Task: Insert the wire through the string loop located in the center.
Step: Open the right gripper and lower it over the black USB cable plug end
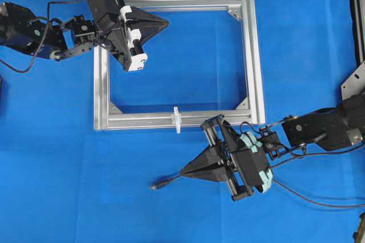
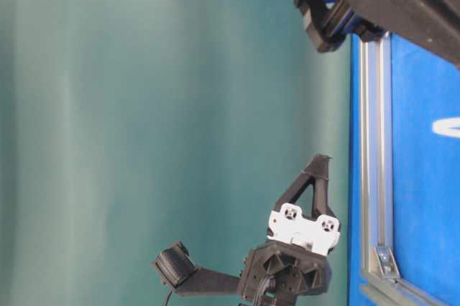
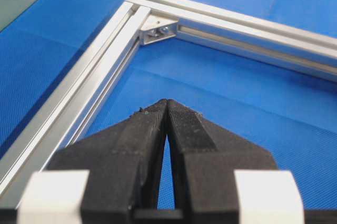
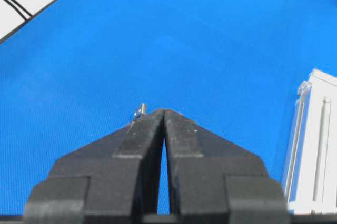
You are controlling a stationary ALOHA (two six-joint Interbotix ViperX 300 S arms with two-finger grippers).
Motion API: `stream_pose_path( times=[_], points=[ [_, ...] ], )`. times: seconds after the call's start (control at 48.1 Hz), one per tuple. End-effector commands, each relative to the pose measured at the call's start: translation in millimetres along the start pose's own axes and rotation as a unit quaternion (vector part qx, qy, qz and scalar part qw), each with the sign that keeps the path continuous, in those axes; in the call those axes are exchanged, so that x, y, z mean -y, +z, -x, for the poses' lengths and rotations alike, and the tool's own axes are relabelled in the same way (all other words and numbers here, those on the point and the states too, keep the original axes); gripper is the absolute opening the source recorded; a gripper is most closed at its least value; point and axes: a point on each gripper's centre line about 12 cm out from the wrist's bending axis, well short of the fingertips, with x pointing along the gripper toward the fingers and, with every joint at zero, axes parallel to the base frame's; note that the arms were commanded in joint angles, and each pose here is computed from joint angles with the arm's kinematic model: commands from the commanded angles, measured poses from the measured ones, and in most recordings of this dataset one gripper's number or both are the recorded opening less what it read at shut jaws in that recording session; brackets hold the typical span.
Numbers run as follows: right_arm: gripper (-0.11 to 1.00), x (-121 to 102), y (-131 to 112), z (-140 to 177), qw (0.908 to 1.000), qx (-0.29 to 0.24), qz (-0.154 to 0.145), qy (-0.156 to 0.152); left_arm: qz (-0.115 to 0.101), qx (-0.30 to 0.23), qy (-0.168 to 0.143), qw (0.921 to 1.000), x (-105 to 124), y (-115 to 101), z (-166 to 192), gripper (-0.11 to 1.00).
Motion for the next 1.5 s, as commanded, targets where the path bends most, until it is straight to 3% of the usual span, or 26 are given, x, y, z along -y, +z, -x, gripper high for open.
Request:
stream_pose_path(
  times=[0.0,0.374,0.624,0.728,1.04,1.143,1.476],
  points=[
    [0.00,2.3,25.4,3.1,0.9993,0.035,-0.014,-0.005,0.002,0.021,-0.012,0.9997,6.3,19.5,2.1,0.00],
    [-0.05,-0.7,24.9,2.7,0.9996,0.019,-0.018,-0.002,0.000,0.006,-0.015,0.9999,8.3,14.2,4.6,0.00],
    [-0.04,-0.9,23.8,3.7,0.9991,0.018,-0.039,-0.001,-0.001,0.008,-0.017,0.9998,9.7,15.2,4.1,0.00],
    [0.07,-1.4,25.0,3.6,0.9989,0.019,-0.042,0.000,-0.002,0.008,-0.019,0.9998,11.1,15.6,4.4,0.00],
    [0.88,-4.7,25.2,2.3,0.9989,0.016,-0.043,0.004,-0.003,0.006,-0.024,0.9997,15.0,14.3,5.3,0.00],
    [0.81,-4.1,25.0,2.3,0.9987,0.016,-0.048,0.001,-0.003,0.007,-0.024,0.9997,15.1,14.8,5.0,0.00],
    [0.84,-3.1,6.1,-12.7,0.9973,-0.027,-0.067,-0.012,-0.003,0.006,-0.024,0.9997,15.0,14.3,5.3,0.00]
  ],
)
